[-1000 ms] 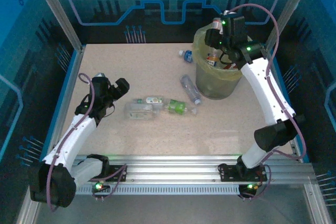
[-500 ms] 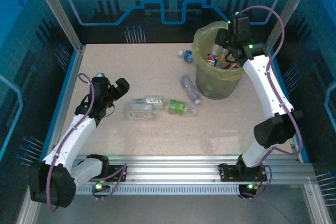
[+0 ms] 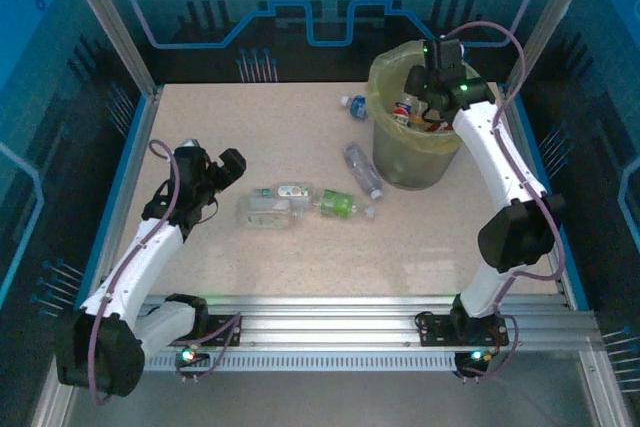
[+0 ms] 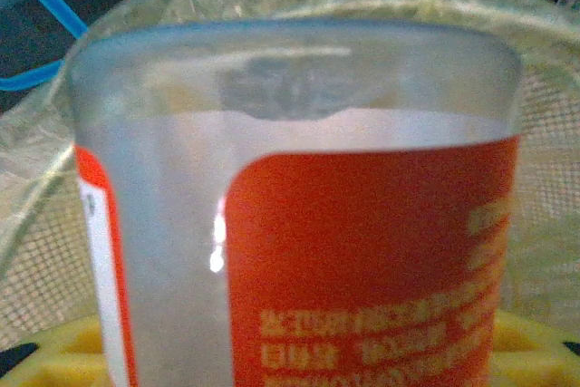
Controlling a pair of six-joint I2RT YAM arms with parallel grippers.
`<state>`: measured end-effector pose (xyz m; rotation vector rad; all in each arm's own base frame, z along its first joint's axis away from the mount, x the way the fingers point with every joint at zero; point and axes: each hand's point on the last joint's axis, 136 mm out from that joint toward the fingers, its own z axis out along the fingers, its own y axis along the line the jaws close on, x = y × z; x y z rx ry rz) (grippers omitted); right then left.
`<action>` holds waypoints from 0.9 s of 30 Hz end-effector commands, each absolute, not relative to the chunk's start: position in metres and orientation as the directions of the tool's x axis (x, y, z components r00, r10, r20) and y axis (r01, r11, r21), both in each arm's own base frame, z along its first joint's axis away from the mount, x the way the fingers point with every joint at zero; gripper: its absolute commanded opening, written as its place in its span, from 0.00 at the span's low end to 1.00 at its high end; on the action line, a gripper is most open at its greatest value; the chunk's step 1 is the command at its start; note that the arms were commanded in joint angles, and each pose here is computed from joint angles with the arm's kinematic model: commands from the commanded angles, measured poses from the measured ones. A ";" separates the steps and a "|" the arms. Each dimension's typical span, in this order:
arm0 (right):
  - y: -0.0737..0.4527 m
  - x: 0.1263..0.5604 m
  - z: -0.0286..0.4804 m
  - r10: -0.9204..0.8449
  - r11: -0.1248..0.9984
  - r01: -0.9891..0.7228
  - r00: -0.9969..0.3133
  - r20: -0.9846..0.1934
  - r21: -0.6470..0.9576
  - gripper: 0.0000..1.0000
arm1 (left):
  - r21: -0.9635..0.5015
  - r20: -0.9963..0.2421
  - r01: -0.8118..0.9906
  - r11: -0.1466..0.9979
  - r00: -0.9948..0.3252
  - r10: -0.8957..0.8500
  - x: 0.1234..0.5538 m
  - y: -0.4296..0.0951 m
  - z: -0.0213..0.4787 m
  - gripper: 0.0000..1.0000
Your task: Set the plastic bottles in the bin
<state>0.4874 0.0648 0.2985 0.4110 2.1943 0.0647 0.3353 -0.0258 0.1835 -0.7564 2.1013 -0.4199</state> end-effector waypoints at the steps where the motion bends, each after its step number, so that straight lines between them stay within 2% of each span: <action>1: 0.062 0.491 0.286 0.345 0.934 0.287 -0.568 -0.747 0.213 0.54 | -0.513 -0.611 -0.391 0.765 -0.460 -0.644 0.329 -0.018 0.176 0.99; 6: 0.063 0.488 0.271 0.347 0.934 0.289 -0.591 -0.728 0.211 0.60 | -0.514 -0.609 -0.391 0.763 -0.460 -0.646 0.329 -0.018 0.176 0.99; 11: 0.065 0.486 0.264 0.346 0.935 0.285 -0.605 -0.717 0.210 0.72 | -0.513 -0.609 -0.392 0.764 -0.460 -0.646 0.329 -0.018 0.177 0.99; 17: 0.063 0.481 0.261 0.338 0.937 0.288 -0.614 -0.714 0.196 0.90 | -0.514 -0.609 -0.395 0.762 -0.458 -0.648 0.328 -0.018 0.178 0.99; 18: 0.063 0.480 0.262 0.335 0.938 0.286 -0.613 -0.716 0.195 0.97 | -0.514 -0.609 -0.395 0.761 -0.457 -0.648 0.328 -0.018 0.178 0.99; 19: 0.062 0.479 0.264 0.333 0.939 0.284 -0.612 -0.717 0.193 1.00 | -0.513 -0.608 -0.398 0.761 -0.457 -0.649 0.328 -0.017 0.179 0.99; 27: 0.058 0.468 0.286 0.309 0.947 0.267 -0.595 -0.743 0.180 1.00 | -0.513 -0.606 -0.405 0.757 -0.455 -0.653 0.328 -0.016 0.179 0.99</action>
